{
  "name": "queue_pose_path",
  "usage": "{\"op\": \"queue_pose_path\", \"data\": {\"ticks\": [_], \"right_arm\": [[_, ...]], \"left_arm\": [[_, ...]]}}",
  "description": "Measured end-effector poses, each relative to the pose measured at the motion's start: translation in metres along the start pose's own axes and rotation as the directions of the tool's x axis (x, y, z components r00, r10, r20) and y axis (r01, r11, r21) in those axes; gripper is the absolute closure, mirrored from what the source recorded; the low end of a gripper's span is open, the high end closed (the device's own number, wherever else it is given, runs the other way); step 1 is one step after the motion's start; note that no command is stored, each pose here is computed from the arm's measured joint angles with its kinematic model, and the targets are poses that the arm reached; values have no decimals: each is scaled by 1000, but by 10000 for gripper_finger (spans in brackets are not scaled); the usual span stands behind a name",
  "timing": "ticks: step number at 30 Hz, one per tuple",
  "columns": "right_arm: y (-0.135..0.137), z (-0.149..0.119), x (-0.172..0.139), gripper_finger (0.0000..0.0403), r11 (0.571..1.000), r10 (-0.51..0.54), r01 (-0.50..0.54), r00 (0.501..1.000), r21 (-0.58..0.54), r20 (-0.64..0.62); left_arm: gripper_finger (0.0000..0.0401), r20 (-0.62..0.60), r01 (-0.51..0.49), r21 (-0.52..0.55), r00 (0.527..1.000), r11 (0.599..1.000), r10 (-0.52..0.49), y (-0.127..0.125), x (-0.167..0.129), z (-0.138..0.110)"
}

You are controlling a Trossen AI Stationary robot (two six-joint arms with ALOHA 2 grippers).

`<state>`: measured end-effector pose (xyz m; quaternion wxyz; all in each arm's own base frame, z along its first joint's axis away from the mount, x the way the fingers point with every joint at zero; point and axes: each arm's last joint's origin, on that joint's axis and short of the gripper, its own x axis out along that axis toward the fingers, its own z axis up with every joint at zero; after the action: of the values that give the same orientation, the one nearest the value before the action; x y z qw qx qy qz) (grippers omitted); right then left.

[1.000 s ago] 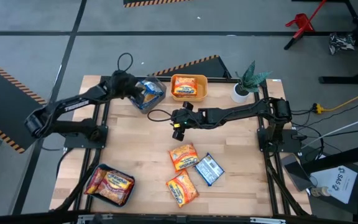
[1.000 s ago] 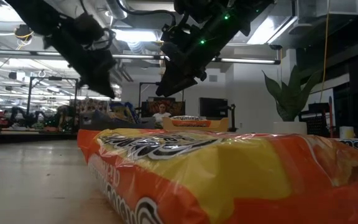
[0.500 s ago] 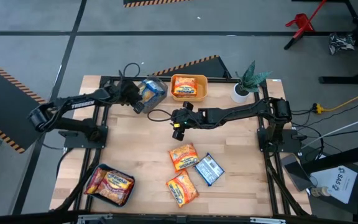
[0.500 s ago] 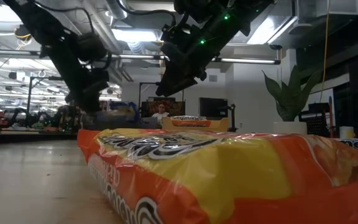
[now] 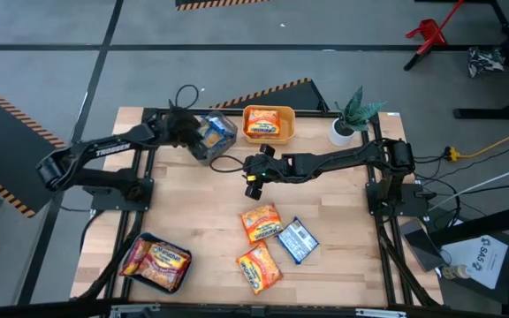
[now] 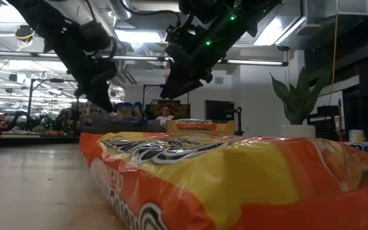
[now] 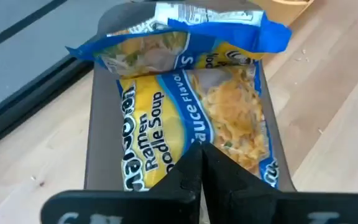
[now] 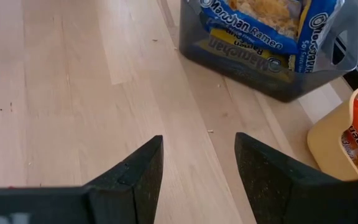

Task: Sort Maruchan noodles
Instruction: Adjust the packs of blue ramen in the black transparent bin

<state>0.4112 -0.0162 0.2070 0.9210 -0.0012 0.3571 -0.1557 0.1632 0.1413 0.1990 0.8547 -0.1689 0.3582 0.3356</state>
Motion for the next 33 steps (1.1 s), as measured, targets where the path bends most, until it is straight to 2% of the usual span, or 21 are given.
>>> {"op": "queue_pose_path", "data": {"ticks": [3, 6, 10, 23, 30, 33], "right_arm": [[0, 0, 0, 217, 1000, 0, 0, 1000, 0, 0], [0, 0, 0, 217, 1000, 0, 0, 1000, -1, 0], [0, 0, 0, 217, 1000, -1, 1, 1000, -1, 0], [0, 0, 0, 217, 1000, 0, 0, 1000, -1, 1], [0, 0, 0, 217, 1000, 0, 0, 1000, 3, 1], [1, 1, -1, 217, 999, 47, -47, 999, 5, 1]], "left_arm": [[401, 31, 6, 5, 1000, 1000, -6, -3, -8, 4], [401, 125, -26, -1, 992, 1000, 26, -5, -15, 14], [401, 148, -76, -28, 986, 997, 79, -4, -4, 14], [401, 130, -65, -100, 988, 993, 78, -4, 51, -14], [401, 176, -40, -112, 983, 993, 59, -7, 49, -10], [401, 190, 21, -98, 982, 995, -2, -11, 40, -6]]}}
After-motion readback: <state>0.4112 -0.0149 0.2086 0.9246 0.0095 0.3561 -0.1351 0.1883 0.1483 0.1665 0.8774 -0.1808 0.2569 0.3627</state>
